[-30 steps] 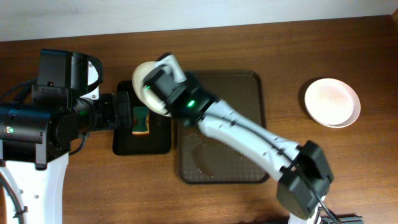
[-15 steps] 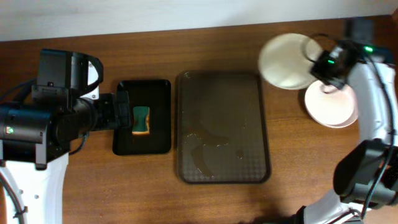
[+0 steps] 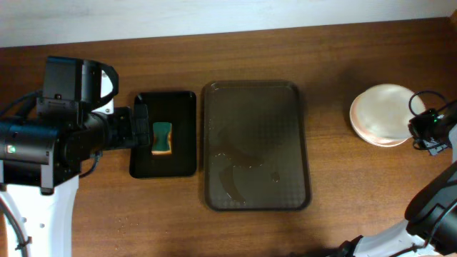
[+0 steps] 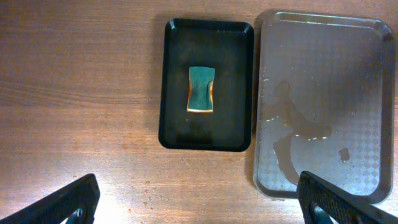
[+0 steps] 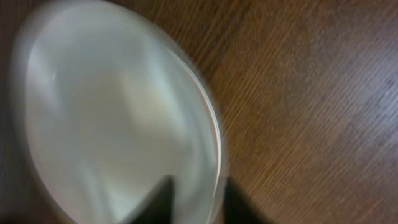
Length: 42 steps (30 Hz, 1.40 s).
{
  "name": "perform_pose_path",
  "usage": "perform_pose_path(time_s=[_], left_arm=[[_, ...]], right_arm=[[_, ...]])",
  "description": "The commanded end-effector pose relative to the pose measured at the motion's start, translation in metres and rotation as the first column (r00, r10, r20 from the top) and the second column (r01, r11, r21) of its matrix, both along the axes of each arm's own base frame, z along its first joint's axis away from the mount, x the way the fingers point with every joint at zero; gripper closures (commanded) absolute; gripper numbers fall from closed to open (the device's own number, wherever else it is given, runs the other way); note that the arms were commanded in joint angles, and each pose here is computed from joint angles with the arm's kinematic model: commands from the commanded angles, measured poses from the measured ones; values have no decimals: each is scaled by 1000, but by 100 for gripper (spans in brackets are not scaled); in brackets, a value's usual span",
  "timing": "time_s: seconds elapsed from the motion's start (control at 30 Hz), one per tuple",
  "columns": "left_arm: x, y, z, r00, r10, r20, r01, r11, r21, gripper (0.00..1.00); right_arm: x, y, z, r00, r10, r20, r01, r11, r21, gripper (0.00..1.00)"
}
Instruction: Clean dirty plates on tray and stack at the side
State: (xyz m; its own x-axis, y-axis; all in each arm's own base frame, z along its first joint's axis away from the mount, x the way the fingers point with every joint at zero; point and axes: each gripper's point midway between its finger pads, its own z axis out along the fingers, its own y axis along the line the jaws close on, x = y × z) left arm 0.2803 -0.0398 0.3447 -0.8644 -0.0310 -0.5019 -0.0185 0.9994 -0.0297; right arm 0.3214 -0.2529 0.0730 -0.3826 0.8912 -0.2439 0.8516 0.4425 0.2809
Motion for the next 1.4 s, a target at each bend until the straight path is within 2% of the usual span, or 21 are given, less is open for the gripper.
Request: perform_pose_path(time_s=[0.0, 0.13, 0.23, 0.33, 0.4, 0.43, 0.47, 0.5, 0.53, 0.63, 0.7, 0.8, 0.87, 0.9, 0.93, 1.03, 1.1, 1.2, 1.37], left_arm=[[0, 0, 1, 1000, -8, 4, 8, 1000, 0, 0], [0, 0, 1, 1000, -8, 4, 8, 1000, 0, 0], [0, 0, 1, 1000, -8, 4, 8, 1000, 0, 0], [0, 0, 1, 1000, -8, 4, 8, 1000, 0, 0], [0, 0, 1, 1000, -8, 5, 8, 1000, 0, 0], [0, 0, 1, 1000, -8, 4, 8, 1000, 0, 0], [0, 0, 1, 1000, -8, 4, 8, 1000, 0, 0], [0, 0, 1, 1000, -8, 4, 8, 1000, 0, 0], [0, 0, 1, 1000, -8, 4, 8, 1000, 0, 0], [0, 0, 1, 1000, -8, 4, 8, 1000, 0, 0], [0, 0, 1, 1000, -8, 4, 8, 1000, 0, 0], [0, 0, 1, 1000, -8, 4, 8, 1000, 0, 0], [0, 0, 1, 1000, -8, 5, 8, 1000, 0, 1], [0, 0, 1, 1000, -8, 5, 8, 1000, 0, 0], [0, 0, 1, 1000, -8, 5, 8, 1000, 0, 0], [0, 0, 1, 1000, -8, 5, 8, 1000, 0, 0], [0, 0, 1, 1000, -8, 5, 8, 1000, 0, 0], [0, 0, 1, 1000, -8, 5, 8, 1000, 0, 0], [0, 0, 1, 1000, -8, 5, 8, 1000, 0, 0]], right_arm=[[11, 32, 9, 990, 100, 96, -111, 987, 119, 55], [5, 72, 19, 984, 158, 87, -174, 960, 219, 55], [17, 114, 48, 931, 322, 174, -353, 915, 197, 55], [29, 179, 99, 780, 546, 306, -594, 800, 87, 54], [25, 240, 140, 609, 705, 364, -743, 667, -50, 52], [20, 264, 155, 545, 750, 375, -781, 617, -98, 49], [14, 285, 168, 484, 784, 389, -812, 568, -135, 30], [7, 306, 178, 423, 813, 400, -839, 519, -166, 2], [-2, 328, 188, 354, 841, 410, -866, 460, -194, 2], [-21, 368, 198, 229, 882, 411, -910, 345, -232, 2], [-19, 355, 188, 289, 906, 309, -887, 375, -269, 2], [-30, 338, 185, 333, 902, 274, -879, 403, -257, 2], [-40, 327, 194, 309, 917, 254, -872, 379, -310, 2], [-45, 323, 202, 268, 934, 238, -862, 343, -372, 2], [-49, 317, 210, 263, 941, 213, -842, 332, -425, 2], [-63, 285, 225, 370, 922, 116, -746, 369, -554, 2], [-67, 275, 232, 397, 908, 131, -649, 379, -659, 2], [-68, 271, 224, 387, 902, 191, -517, 384, -765, 1], [-80, 271, 152, 342, 902, 265, -357, 385, -851, 2]])
